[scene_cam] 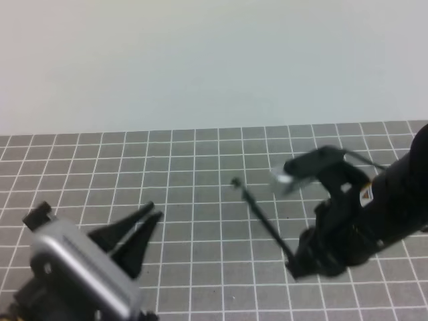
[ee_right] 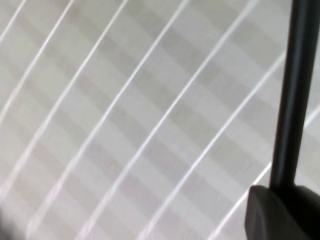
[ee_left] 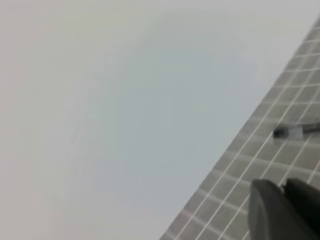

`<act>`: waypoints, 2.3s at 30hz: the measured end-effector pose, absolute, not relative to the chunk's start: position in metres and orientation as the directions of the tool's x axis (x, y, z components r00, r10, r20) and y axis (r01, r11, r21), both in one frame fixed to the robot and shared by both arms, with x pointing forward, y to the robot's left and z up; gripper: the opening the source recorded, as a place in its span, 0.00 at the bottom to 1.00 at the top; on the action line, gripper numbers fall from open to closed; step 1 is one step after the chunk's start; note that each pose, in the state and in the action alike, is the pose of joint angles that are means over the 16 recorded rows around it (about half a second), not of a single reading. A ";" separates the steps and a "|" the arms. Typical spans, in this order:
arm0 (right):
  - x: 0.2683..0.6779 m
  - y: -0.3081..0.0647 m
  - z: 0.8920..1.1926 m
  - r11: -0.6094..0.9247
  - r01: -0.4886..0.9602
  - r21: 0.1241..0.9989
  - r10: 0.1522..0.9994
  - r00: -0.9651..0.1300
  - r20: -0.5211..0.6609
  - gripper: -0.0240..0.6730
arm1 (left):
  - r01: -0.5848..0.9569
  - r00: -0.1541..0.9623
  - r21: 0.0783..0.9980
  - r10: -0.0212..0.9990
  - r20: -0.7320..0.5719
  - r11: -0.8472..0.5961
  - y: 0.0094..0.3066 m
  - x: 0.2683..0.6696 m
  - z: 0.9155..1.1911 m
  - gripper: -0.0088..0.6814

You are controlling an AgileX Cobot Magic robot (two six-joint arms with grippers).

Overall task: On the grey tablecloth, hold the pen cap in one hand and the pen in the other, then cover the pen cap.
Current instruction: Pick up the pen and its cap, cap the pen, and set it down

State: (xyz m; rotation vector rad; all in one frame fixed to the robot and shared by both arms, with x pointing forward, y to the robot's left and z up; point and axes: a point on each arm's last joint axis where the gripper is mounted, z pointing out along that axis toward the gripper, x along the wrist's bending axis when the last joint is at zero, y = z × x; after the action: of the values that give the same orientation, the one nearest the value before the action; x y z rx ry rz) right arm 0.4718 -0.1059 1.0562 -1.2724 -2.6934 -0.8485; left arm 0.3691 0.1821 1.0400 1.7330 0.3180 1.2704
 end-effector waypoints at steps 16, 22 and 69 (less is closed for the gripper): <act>0.546 -0.104 0.980 0.124 0.905 0.407 0.904 -0.272 0.330 0.03 | 0.128 0.395 0.914 0.865 0.308 -0.384 0.188 0.382 1.061 0.01; 0.562 -0.098 0.951 0.072 0.935 0.348 0.914 -0.201 0.352 0.03 | 0.154 0.432 0.919 0.861 0.268 -0.363 0.185 0.380 1.059 0.01; 0.548 -0.108 1.061 0.170 0.816 0.553 0.871 -0.387 0.303 0.27 | 0.138 0.454 0.903 0.836 0.308 -0.407 0.184 0.379 1.058 0.01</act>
State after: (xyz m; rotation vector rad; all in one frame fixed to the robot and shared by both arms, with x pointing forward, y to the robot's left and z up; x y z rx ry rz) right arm 0.5479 -0.1078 1.0608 -1.7818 -2.4650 -1.0707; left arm 0.3794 0.1839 1.0580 1.8327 0.8253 1.0068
